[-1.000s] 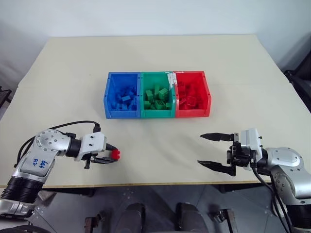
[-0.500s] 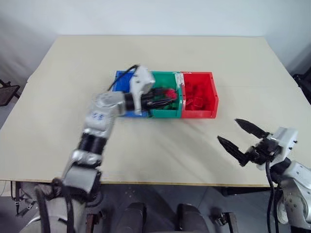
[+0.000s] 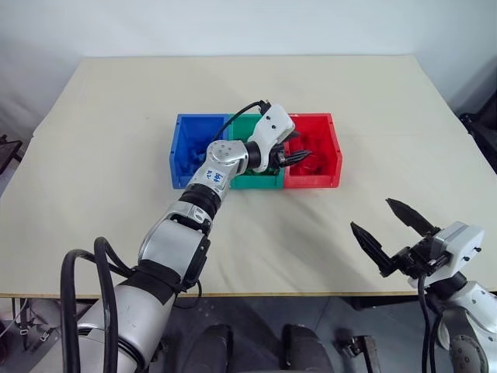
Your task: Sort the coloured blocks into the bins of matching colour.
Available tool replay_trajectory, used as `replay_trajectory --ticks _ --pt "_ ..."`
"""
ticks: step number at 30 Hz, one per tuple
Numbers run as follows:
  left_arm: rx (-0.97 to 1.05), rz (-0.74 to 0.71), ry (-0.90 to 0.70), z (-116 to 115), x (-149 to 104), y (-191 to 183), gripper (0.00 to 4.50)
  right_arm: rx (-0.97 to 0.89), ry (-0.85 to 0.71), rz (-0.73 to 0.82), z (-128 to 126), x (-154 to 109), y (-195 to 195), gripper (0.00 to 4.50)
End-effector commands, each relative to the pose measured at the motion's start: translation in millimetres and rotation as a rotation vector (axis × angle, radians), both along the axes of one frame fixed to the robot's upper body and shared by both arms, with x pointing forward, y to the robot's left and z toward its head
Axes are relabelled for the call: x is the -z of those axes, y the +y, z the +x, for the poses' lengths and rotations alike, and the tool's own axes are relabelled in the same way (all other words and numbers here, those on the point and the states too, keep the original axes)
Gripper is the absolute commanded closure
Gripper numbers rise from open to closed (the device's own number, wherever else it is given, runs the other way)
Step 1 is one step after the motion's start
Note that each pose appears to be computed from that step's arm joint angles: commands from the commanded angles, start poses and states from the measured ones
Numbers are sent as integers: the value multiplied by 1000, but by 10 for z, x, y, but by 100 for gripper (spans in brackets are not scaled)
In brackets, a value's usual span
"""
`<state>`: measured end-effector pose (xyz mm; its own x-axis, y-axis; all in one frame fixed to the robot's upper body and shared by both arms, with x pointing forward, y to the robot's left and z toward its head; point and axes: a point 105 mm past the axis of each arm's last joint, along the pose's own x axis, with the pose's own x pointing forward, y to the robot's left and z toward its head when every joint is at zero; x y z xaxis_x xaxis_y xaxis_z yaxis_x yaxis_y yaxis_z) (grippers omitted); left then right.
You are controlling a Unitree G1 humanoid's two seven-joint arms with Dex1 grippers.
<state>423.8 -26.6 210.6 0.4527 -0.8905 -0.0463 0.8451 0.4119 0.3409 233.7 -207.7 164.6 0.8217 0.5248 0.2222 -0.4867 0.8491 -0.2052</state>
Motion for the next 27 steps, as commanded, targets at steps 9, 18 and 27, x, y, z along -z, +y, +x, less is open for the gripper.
replay_trajectory --ticks 9,18,27 --pt "48 -41 -191 -120 -317 737 3 -208 -22 -73 125 -57 197 0" --pt "-160 32 -163 -942 30 2241 3 -474 47 -196 398 26 263 0" --pt "-205 145 71 -1564 514 2613 3 -622 104 -271 483 128 228 0"
